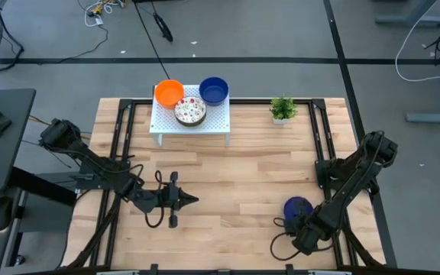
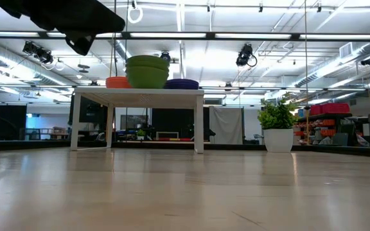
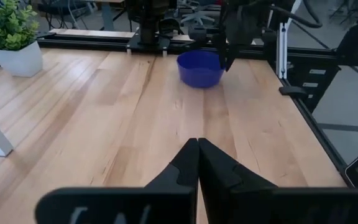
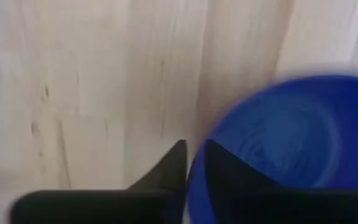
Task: Pick & Place Mini bowls
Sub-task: Stack the blue bowl on top of the blue bowl on the shelf
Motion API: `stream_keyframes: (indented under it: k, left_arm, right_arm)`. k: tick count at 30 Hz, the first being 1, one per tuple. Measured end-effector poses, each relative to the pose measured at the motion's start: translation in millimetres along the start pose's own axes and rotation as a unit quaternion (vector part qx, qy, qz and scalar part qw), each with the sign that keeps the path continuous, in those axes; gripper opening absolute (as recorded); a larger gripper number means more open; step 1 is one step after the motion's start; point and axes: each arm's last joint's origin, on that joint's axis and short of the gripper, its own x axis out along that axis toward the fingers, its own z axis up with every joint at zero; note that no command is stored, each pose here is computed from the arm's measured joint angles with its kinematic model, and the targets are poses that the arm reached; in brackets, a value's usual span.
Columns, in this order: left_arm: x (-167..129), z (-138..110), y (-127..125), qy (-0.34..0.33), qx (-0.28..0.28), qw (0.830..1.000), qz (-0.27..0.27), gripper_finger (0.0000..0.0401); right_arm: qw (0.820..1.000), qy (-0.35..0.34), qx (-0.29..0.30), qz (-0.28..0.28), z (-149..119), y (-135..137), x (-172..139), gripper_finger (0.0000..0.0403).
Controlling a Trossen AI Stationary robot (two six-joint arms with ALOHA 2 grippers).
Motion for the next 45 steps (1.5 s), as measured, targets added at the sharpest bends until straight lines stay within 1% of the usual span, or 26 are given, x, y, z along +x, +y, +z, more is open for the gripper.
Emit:
stream_keyframes:
  k: [2, 3, 6, 8, 10, 12, 15, 18, 21, 23, 25, 28, 30, 32, 35, 38, 42, 45]
  left_arm:
    - [0.0, 0.0, 0.0, 0.000, 0.000, 1.000, 0.000, 0.0011]
    - [0.0, 0.1, 0.0, 0.000, 0.000, 1.000, 0.000, 0.0011]
    - [0.0, 0.1, 0.1, -0.001, 0.000, 1.000, 0.001, 0.0011]
    - [0.0, 0.2, 0.2, -0.002, -0.001, 1.000, 0.004, 0.0011]
    - [0.0, 0.6, 0.3, -0.004, -0.002, 1.000, 0.007, 0.0011]
    - [0.0, 1.0, 0.3, -0.006, -0.003, 1.000, 0.008, 0.0011]
    - [-0.1, 1.0, 0.3, -0.006, -0.003, 1.000, 0.008, 0.0011]
    - [0.0, 1.0, 0.3, -0.006, -0.003, 1.000, 0.008, 0.0011]
    - [-0.1, 1.1, 0.3, -0.006, -0.001, 1.000, 0.008, 0.0011]
    - [-0.1, 1.0, 0.3, -0.006, 0.001, 1.000, 0.008, 0.0011]
    - [-0.1, 1.0, 0.3, -0.006, 0.001, 1.000, 0.008, 0.0011]
    - [0.0, 1.1, 0.4, -0.006, 0.001, 1.000, 0.008, 0.0011]
    - [-0.1, 1.0, 0.4, -0.006, 0.002, 1.000, 0.008, 0.0011]
    - [-0.1, 1.1, 0.5, -0.007, 0.002, 1.000, 0.010, 0.0011]
    - [0.5, 1.4, 1.4, -0.007, 0.001, 1.000, 0.013, 0.0011]
    - [0.7, 1.6, 1.8, -0.007, 0.001, 1.000, 0.014, 0.0011]
    - [0.8, 1.9, 1.9, -0.009, 0.000, 1.000, 0.014, 0.0011]
    - [1.6, 2.7, 3.0, -0.011, -0.001, 1.000, 0.016, 0.0011]
  right_arm:
    - [1.000, -0.009, -0.017, -0.006, 0.3, -0.7, -1.6, 0.0015]
    - [1.000, -0.012, -0.027, -0.007, 1.4, -1.1, -3.9, 0.0009]
    - [0.994, -0.066, -0.078, -0.030, 17.2, 0.5, -18.3, 0.0014]
    - [0.981, -0.121, -0.130, -0.074, 36.8, -3.9, -33.8, 0.0009]
    - [0.961, -0.162, -0.183, -0.126, 60.7, -14.7, -50.0, 0.0005]
    - [0.940, -0.186, -0.227, -0.174, 85.9, -31.3, -67.8, 0.0005]
    - [0.912, -0.202, -0.281, -0.221, 122.9, -66.9, -96.2, 0.0004]
    - [0.885, -0.223, -0.304, -0.272, 155.5, -113.8, -132.2, 0.0003]
    - [0.868, -0.256, -0.298, -0.304, 175.8, -167.9, -176.1, 0.0002]
    - [0.858, -0.291, -0.284, -0.313, 181.6, -204.7, -202.6, 0.0002]
    - [0.852, -0.319, -0.271, -0.315, 182.6, -239.1, -223.0, 0.0001]
    - [0.852, -0.336, -0.256, -0.311, 180.5, -289.2, -235.6, 0.0001]
    - [0.856, -0.337, -0.252, -0.300, 180.9, -317.2, -233.1, 0.0001]
    - [0.861, -0.328, -0.257, -0.291, 183.7, -339.0, -226.1, 0.0001]
    - [0.869, -0.295, -0.274, -0.288, 188.6, -363.0, -215.8, 0.0001]
    - [0.883, -0.258, -0.282, -0.274, 190.4, -383.6, -207.9, 0.0000]
    - [0.908, -0.191, -0.299, -0.224, 186.9, -403.4, -191.9, 0.0000]
    - [0.913, -0.170, -0.306, -0.207, 188.4, -414.3, -182.3, 0.0000]
